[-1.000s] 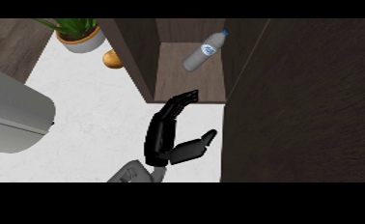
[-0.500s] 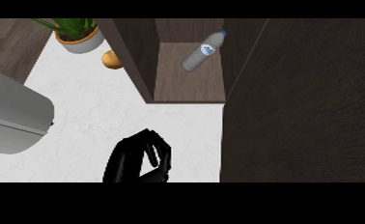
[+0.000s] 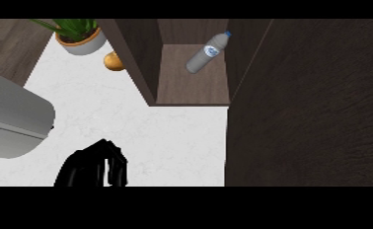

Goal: Pick up the bottled water, place it into the cabinet and close the cabinet

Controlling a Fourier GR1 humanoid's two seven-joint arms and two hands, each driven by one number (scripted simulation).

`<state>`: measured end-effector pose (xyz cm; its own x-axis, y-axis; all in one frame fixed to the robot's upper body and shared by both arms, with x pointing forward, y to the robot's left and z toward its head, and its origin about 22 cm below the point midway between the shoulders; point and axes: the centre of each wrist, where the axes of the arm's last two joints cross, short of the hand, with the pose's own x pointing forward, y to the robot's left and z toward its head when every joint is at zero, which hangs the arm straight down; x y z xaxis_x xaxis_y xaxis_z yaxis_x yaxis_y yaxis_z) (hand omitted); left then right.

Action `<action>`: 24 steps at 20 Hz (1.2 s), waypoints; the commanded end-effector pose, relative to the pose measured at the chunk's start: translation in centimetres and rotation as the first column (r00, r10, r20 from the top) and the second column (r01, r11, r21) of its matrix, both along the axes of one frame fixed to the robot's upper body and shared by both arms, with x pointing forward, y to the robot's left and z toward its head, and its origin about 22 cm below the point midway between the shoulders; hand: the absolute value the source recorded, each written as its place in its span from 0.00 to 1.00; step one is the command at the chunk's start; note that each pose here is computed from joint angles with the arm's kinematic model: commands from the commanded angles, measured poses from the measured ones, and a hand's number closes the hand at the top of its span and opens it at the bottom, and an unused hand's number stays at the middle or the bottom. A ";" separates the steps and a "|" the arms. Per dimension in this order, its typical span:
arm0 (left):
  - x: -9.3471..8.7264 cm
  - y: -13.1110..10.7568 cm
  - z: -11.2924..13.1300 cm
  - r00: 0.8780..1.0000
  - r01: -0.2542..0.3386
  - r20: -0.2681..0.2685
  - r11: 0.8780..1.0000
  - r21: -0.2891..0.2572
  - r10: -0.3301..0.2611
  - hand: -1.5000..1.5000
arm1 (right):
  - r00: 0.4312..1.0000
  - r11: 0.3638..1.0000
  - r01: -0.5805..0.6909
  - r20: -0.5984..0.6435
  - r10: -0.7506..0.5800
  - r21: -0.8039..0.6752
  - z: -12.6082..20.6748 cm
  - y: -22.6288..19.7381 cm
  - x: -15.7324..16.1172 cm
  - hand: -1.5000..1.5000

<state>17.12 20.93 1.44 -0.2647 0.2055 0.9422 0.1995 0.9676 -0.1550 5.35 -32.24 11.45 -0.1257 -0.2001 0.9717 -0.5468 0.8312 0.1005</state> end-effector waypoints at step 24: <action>-3.1 12.0 4.9 0.998 -0.060 -0.003 0.998 -0.019 0.060 0.00 | 0.891 0.893 -0.378 0.166 0.422 -0.242 5.7 7.9 2.6 1.00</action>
<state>14.60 31.93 6.04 -0.2889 0.1963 0.9370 0.1383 0.9770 -0.1621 9.49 -26.47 11.23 -0.0576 -0.2490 0.9668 -0.8118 0.5754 0.0998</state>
